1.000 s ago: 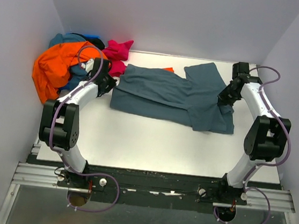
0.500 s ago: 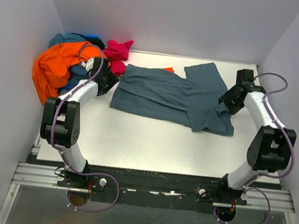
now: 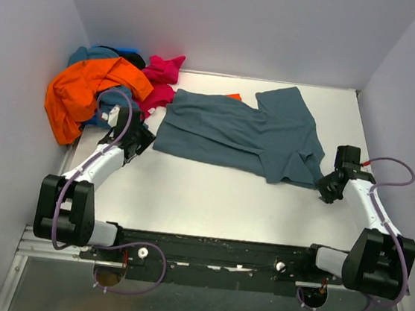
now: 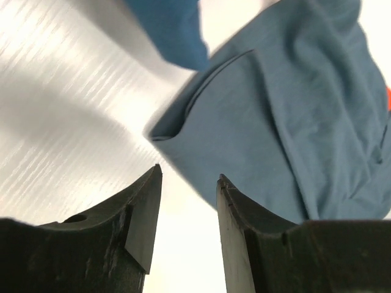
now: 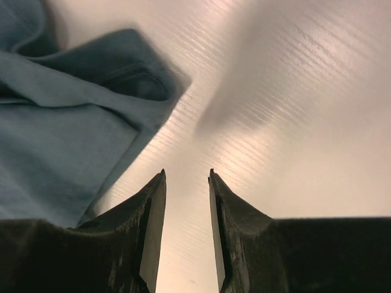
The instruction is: Fold and stack the t-shirts
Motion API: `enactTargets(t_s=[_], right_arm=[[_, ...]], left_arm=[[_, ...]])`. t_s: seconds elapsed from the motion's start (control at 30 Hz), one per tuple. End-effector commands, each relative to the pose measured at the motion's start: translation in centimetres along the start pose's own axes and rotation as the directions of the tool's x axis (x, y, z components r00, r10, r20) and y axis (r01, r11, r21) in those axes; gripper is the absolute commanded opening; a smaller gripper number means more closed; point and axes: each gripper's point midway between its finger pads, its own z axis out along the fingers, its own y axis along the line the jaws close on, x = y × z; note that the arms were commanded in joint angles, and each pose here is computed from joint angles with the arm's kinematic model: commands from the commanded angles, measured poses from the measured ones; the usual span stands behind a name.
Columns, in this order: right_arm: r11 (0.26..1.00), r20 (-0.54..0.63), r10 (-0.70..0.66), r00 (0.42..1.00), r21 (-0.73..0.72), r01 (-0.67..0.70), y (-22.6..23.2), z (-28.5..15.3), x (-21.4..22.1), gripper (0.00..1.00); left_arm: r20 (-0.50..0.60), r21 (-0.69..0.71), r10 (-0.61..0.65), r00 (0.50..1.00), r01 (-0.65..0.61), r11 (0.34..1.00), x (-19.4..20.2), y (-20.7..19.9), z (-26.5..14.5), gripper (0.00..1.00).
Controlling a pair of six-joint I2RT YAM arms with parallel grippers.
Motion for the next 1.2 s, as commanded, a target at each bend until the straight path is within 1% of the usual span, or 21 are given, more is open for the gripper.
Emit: enactTargets(t_s=[0.0, 0.13, 0.3, 0.53, 0.7, 0.8, 0.83, 0.9, 0.97, 1.07, 1.17], right_arm=[[0.997, -0.027, 0.06, 0.998, -0.04, -0.061, 0.8, 1.4, -0.2, 0.42], [0.995, -0.058, 0.088, 0.994, -0.029, -0.09, 1.5, 2.6, -0.7, 0.42], [0.993, -0.055, 0.116, 0.992, -0.028, -0.118, 2.3, 3.7, -2.0, 0.42], [0.985, -0.057, 0.172, 0.983, 0.006, -0.172, 1.5, 5.3, -2.4, 0.41], [0.98, -0.1, 0.195, 0.976, 0.07, -0.188, 0.5, 6.6, -1.1, 0.38], [0.975, -0.123, 0.209, 0.97, 0.099, -0.197, 0.1, 7.4, -0.3, 0.26], [0.974, -0.133, 0.216, 0.967, 0.105, -0.203, -0.1, 7.5, 0.0, 0.19], [0.973, -0.132, 0.221, 0.966, 0.103, -0.208, 0.0, 7.4, 0.0, 0.01], [0.973, -0.118, 0.218, 0.969, 0.1, -0.207, -0.1, 7.0, -0.3, 0.01], [0.974, -0.088, 0.22, 0.971, 0.076, -0.214, -0.1, 6.3, -0.7, 0.01], [0.977, -0.092, 0.212, 0.973, 0.053, -0.207, 0.0, 6.0, -0.6, 0.01]], left_arm=[[-0.002, 0.041, -0.04, 0.999, 0.04, 0.998, 0.4, -0.1, 0.2, 0.5], [-0.021, 0.028, -0.034, 0.999, 0.034, 0.999, 0.6, -0.1, 0.8, 0.5], [-0.022, 0.027, -0.031, 0.999, 0.031, 0.999, 0.6, -0.2, 1.2, 0.5], [-0.023, 0.013, -0.03, 0.999, 0.03, 0.999, 0.6, 0.0, 1.8, 0.49], [-0.04, 0.004, -0.032, 0.999, 0.032, 0.999, 1.1, 0.2, 2.4, 0.49], [-0.051, 0.007, -0.035, 0.998, 0.035, 0.999, 1.4, 0.3, 2.7, 0.48], [-0.059, 0.006, -0.034, 0.998, 0.034, 0.999, 1.7, 0.4, 2.8, 0.48], [-0.067, 0.005, -0.037, 0.997, 0.037, 0.999, 2.0, 0.5, 3.1, 0.48], [-0.077, 0.002, -0.035, 0.996, 0.035, 0.999, 2.3, 0.6, 3.3, 0.48], [-0.084, -0.008, -0.016, 0.996, 0.015, 1.0, 2.6, 0.6, 3.6, 0.51], [-0.095, -0.044, 0.009, 0.995, -0.014, 0.999, 3.1, 1.1, 4.0, 0.51]])
